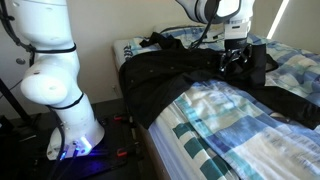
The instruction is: Fold the coat
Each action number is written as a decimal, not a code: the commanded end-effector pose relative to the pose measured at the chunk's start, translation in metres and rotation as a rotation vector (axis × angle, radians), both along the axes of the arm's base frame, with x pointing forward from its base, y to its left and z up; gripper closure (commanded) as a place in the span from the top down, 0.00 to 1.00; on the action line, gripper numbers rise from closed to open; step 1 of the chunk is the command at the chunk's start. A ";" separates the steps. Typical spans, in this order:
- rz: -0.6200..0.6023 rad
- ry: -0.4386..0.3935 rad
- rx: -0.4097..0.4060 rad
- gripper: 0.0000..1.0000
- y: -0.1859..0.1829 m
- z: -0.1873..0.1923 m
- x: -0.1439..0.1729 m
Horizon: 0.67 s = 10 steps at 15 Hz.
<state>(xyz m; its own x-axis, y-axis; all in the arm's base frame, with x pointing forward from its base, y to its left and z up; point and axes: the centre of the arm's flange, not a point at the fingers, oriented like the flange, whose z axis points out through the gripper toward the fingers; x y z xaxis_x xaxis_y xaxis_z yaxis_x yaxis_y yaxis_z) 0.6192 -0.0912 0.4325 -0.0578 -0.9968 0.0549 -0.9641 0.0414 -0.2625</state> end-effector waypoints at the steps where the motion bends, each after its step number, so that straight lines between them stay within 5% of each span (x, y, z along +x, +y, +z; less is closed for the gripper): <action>1: -0.167 -0.036 0.063 1.00 -0.026 0.017 0.007; 5: -0.269 -0.082 0.090 1.00 -0.051 0.018 0.012; 10: -0.326 -0.081 0.159 1.00 -0.058 -0.030 0.029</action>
<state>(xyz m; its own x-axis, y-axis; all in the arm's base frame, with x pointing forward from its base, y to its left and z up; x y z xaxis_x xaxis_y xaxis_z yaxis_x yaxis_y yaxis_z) 0.6291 -0.1496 0.4297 -0.3306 -0.9409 -0.0732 -0.8929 0.3369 -0.2987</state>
